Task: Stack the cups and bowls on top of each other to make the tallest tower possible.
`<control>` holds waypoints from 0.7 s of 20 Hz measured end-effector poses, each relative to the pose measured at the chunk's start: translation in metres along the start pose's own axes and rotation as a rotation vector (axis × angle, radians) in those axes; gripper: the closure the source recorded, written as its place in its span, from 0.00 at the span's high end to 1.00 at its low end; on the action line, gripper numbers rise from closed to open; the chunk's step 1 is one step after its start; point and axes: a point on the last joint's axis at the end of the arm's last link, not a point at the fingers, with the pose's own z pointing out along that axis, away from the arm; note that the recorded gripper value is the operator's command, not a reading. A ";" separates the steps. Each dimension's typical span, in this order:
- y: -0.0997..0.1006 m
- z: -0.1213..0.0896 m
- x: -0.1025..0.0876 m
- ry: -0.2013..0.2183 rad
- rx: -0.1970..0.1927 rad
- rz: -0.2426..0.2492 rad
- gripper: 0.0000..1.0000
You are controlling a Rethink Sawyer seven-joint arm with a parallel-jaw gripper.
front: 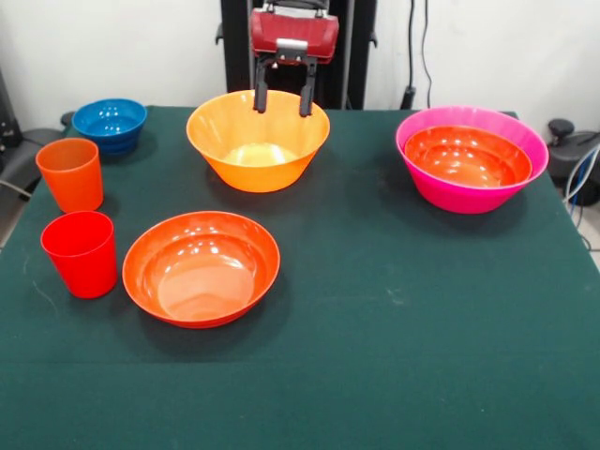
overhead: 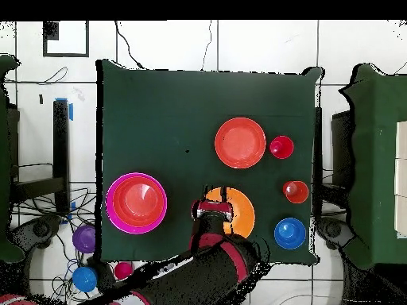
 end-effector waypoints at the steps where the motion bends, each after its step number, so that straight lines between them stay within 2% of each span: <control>1: 0.000 0.001 0.001 0.003 0.002 0.000 1.00; 6: 0.000 0.003 0.008 0.016 0.002 -0.001 1.00; 14: 0.019 0.009 0.009 0.010 -0.045 0.023 1.00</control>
